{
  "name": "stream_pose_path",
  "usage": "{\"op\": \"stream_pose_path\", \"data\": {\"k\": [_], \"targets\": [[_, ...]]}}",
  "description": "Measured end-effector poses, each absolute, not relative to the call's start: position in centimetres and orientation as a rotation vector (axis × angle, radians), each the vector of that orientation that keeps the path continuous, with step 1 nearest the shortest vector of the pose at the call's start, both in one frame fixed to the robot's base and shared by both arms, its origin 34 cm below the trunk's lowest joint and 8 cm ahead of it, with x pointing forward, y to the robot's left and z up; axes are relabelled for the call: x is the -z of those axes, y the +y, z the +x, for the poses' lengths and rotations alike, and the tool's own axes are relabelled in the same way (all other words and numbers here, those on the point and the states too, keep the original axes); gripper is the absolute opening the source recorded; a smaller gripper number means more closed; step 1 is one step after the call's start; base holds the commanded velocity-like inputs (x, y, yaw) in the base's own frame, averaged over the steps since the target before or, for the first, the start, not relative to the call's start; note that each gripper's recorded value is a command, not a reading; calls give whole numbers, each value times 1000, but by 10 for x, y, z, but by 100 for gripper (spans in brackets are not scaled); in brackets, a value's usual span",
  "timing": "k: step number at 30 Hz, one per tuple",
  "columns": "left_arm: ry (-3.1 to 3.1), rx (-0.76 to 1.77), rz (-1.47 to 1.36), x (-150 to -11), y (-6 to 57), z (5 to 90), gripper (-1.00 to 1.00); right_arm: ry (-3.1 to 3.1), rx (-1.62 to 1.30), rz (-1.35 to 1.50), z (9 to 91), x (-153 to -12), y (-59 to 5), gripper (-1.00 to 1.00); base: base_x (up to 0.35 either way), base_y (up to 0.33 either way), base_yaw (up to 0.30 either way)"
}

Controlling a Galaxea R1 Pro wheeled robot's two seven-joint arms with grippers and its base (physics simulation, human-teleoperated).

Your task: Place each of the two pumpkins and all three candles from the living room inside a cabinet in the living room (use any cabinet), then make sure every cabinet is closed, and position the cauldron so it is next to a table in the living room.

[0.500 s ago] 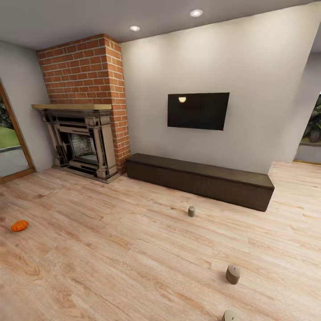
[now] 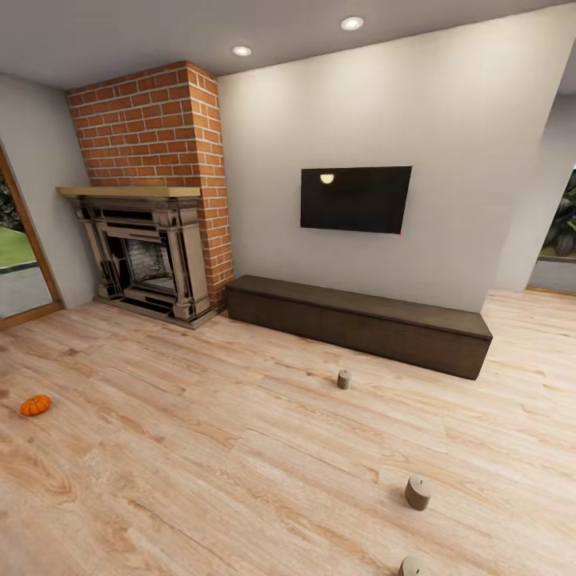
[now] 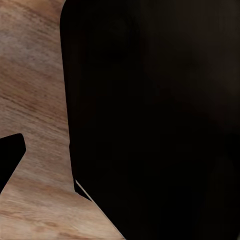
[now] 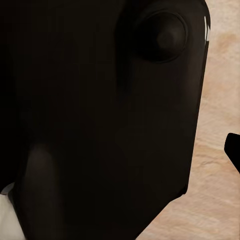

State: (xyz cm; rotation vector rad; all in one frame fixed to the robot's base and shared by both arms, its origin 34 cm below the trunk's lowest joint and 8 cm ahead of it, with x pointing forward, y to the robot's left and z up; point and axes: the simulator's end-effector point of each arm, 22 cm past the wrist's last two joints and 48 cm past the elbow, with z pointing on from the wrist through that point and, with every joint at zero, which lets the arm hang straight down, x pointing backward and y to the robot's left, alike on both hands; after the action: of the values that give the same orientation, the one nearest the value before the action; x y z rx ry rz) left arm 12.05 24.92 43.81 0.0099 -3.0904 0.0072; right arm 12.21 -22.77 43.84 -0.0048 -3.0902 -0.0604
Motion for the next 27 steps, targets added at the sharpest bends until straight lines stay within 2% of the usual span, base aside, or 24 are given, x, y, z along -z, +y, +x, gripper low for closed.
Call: {"op": "stream_pose_path", "data": {"k": [8,27], "targets": [[-3095,-3,4,-438,252,124,100,-3098,64,-7,126,-438,-225,100,-11,-34,0],[-3134,9,-11,-438,259,136,100,-3108,83,-12,130,-439,-215,100,-38,-240,0]]}}
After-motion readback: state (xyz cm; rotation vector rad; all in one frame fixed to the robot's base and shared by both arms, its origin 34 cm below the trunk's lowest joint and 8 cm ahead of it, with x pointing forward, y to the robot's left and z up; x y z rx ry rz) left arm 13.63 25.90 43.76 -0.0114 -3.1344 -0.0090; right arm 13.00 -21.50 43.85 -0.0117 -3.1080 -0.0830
